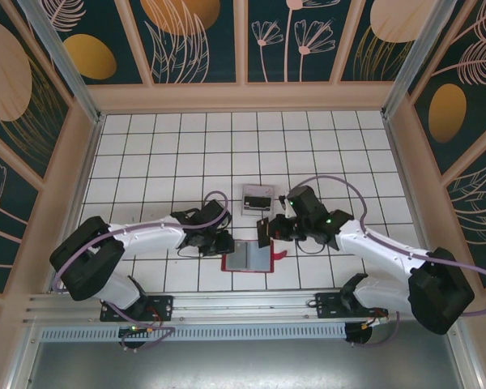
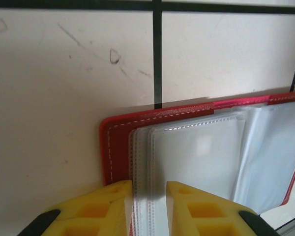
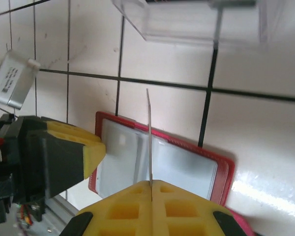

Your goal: Take the credit cards out of the card holder

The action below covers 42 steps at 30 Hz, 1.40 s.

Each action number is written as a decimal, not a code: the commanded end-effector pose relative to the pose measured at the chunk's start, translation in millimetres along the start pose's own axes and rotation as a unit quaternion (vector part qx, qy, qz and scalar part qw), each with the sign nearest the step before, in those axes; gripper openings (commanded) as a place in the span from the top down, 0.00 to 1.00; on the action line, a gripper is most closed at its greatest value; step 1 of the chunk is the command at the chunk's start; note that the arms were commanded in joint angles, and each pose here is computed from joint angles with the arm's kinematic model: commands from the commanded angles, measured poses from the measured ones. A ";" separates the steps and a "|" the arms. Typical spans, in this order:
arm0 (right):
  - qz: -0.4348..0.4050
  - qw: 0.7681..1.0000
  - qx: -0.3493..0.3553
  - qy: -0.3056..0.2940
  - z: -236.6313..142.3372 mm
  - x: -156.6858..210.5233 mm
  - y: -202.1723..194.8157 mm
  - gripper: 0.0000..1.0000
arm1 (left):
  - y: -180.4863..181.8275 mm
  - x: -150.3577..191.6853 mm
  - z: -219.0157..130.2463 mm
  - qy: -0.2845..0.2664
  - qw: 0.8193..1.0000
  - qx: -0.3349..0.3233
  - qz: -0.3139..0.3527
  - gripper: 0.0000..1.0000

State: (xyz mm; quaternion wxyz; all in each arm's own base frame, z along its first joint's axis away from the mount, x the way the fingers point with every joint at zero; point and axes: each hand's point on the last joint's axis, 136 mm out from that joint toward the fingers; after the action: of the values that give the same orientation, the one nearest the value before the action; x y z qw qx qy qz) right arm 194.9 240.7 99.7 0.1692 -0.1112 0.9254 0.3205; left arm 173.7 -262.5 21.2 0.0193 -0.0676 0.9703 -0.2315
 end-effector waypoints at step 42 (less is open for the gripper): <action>-0.656 0.728 0.060 0.192 15.2 -104.7 -3.4 1.00 | 34.4 -49.0 -20.0 -0.055 0.997 0.038 -0.043 0.74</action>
State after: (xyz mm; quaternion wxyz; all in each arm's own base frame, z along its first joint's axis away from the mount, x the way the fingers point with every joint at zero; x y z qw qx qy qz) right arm 298.7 261.7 131.2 0.1860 -0.7281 0.6588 0.0360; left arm 219.3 -216.3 26.5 0.0717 -0.1309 0.9532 -0.2629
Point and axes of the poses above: each hand's point on the last joint's axis, 136 mm out from that joint toward the fingers, its own z axis out along the fingers, its own y axis along the line the jaws close on, x = y × z, and after that the axes turned 7 degrees about -z, right-handed
